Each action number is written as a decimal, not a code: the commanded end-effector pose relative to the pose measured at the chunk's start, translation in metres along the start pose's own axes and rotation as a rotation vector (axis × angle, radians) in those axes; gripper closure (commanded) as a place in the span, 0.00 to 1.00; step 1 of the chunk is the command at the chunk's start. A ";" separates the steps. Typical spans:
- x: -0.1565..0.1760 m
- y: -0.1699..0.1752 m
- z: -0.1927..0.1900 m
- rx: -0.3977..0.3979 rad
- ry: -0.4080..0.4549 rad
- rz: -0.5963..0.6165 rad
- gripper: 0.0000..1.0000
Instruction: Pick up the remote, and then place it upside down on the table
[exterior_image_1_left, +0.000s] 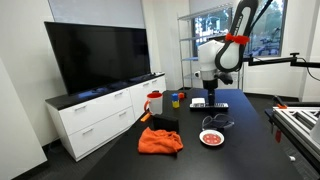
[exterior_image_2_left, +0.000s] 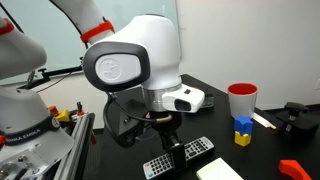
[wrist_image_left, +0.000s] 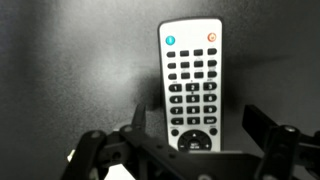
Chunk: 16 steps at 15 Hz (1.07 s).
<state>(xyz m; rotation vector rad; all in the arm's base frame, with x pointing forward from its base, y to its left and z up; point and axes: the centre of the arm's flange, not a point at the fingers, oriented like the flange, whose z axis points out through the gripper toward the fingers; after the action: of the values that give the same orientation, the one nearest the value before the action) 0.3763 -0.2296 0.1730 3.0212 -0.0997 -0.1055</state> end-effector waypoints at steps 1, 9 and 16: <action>-0.020 0.006 -0.028 -0.018 -0.023 -0.021 0.00; -0.041 0.007 -0.020 -0.022 -0.053 -0.098 0.00; -0.043 0.006 -0.018 -0.025 -0.061 -0.127 0.32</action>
<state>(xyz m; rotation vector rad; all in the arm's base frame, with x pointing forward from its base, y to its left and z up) 0.3371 -0.2286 0.1844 3.0000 0.0231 -0.2325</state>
